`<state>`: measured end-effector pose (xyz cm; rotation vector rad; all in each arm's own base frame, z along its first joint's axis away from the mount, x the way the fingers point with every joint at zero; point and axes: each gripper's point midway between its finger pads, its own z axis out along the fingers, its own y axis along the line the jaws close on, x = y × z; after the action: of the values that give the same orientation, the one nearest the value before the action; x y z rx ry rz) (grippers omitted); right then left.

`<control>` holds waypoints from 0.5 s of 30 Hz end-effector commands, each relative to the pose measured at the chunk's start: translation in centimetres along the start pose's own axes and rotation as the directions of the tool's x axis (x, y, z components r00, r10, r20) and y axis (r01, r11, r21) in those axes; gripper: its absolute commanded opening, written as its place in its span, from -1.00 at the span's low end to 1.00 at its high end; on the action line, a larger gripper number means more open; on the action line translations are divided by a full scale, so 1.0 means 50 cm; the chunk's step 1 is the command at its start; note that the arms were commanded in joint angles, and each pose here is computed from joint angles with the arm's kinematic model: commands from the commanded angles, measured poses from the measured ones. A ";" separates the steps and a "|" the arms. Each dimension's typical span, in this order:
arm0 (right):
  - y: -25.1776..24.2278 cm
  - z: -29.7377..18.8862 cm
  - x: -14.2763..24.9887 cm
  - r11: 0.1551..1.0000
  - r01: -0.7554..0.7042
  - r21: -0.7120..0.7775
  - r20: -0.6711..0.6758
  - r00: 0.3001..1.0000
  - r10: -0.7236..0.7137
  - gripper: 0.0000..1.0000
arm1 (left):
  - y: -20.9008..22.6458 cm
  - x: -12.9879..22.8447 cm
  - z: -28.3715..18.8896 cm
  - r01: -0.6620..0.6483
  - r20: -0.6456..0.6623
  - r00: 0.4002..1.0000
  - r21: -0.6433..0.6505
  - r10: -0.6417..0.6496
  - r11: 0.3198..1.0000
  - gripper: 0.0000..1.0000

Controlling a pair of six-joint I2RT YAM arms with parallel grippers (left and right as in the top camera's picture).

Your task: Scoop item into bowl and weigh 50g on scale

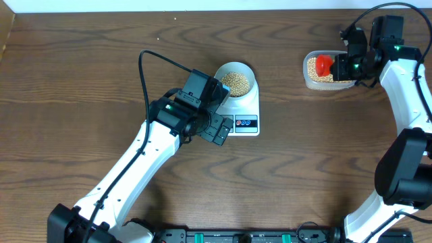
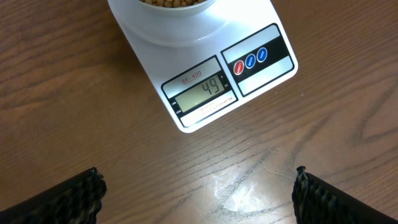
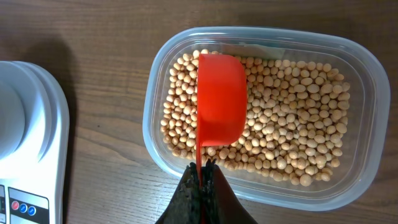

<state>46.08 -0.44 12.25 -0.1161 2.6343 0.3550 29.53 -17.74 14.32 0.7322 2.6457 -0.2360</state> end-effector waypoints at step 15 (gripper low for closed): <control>0.002 0.022 0.011 1.000 0.000 -0.023 -0.021 1.000 0.000 -0.97 | 0.006 -0.003 -0.005 -0.013 0.008 1.000 -0.011 0.013 1.000 0.96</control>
<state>46.13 -0.31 11.76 -0.1161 2.6420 0.3700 29.54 -17.75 14.33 0.7326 2.6452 -0.2360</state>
